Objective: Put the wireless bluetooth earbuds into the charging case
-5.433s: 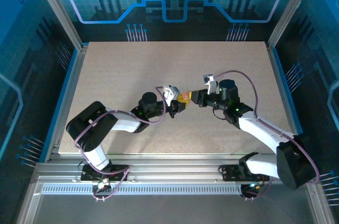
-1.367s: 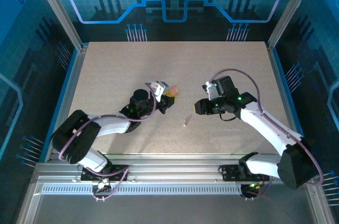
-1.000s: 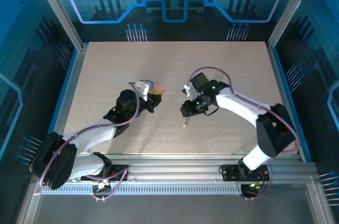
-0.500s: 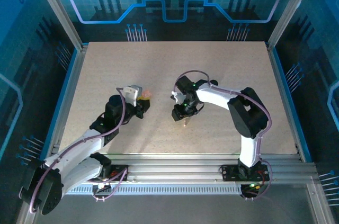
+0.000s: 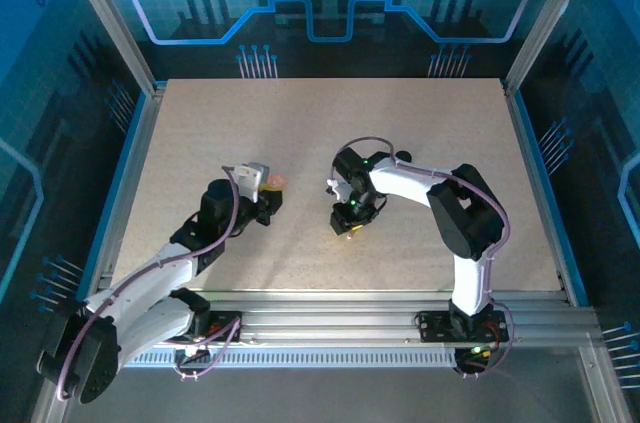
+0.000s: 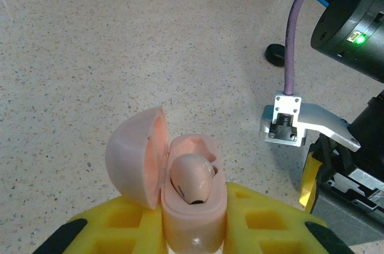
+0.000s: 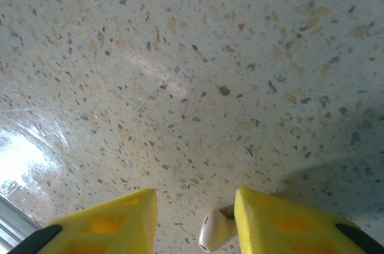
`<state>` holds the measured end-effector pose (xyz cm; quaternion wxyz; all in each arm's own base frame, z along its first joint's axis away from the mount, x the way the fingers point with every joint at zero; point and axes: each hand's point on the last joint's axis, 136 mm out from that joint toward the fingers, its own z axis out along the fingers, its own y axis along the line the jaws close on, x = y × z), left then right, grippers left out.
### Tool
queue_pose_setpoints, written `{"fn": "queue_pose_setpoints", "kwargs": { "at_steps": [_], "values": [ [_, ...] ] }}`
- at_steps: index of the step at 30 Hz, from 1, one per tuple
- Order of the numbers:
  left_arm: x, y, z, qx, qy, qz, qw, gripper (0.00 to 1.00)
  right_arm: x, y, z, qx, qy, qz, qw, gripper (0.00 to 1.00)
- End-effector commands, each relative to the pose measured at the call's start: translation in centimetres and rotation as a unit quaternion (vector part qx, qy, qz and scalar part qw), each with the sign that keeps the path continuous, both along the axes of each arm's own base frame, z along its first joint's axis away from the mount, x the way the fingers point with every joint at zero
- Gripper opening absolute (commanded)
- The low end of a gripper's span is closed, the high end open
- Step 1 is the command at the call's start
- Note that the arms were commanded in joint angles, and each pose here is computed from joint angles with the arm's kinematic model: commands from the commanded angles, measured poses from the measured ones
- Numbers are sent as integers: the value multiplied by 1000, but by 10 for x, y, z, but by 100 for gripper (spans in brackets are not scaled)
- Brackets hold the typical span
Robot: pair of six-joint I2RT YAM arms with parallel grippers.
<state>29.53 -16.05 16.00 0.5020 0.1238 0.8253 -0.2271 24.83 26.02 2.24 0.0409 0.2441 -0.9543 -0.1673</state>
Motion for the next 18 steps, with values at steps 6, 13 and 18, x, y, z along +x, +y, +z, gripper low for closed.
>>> {"fn": "queue_pose_setpoints", "kwargs": {
  "at_steps": [6,13,18],
  "values": [
    [5,0,9,-4,-15,0,1000,22,-23,-19,3,-40,22,21,999,40],
    [3,1,7,-3,-13,0,1000,23,-34,-31,17,-52,23,26,998,40],
    [3,1,7,-5,-14,-1,1000,23,-24,-25,31,-36,-13,74,997,41]
  ]
}}
